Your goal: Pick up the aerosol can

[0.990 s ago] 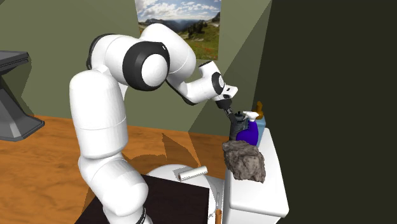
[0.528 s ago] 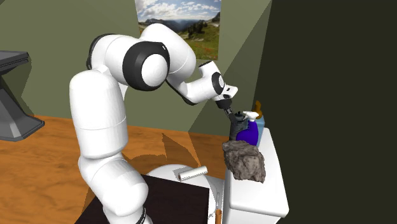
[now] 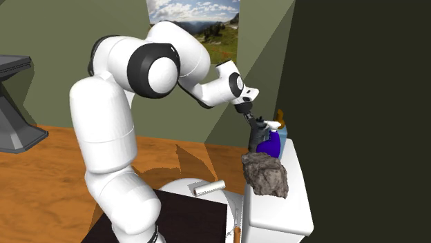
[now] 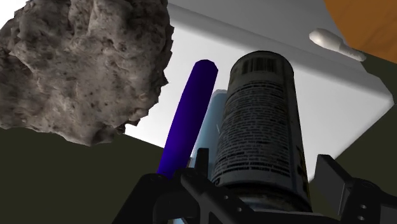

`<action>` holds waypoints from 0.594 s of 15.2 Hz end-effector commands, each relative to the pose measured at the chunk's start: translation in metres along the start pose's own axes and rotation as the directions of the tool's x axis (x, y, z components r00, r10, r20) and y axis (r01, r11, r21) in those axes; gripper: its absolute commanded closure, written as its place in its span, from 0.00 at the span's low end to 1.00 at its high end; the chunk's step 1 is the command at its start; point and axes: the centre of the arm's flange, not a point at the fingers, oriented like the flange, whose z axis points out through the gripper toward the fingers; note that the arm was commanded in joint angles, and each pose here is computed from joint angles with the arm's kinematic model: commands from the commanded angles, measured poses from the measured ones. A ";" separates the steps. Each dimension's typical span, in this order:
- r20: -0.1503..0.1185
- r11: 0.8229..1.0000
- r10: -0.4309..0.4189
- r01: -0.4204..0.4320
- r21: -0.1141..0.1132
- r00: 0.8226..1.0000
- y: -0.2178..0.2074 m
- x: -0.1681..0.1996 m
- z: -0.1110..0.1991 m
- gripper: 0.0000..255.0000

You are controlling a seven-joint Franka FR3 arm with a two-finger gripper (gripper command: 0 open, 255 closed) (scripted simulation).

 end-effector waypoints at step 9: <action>-0.001 1.000 0.000 0.000 0.000 1.000 0.006 0.024 -0.047 1.00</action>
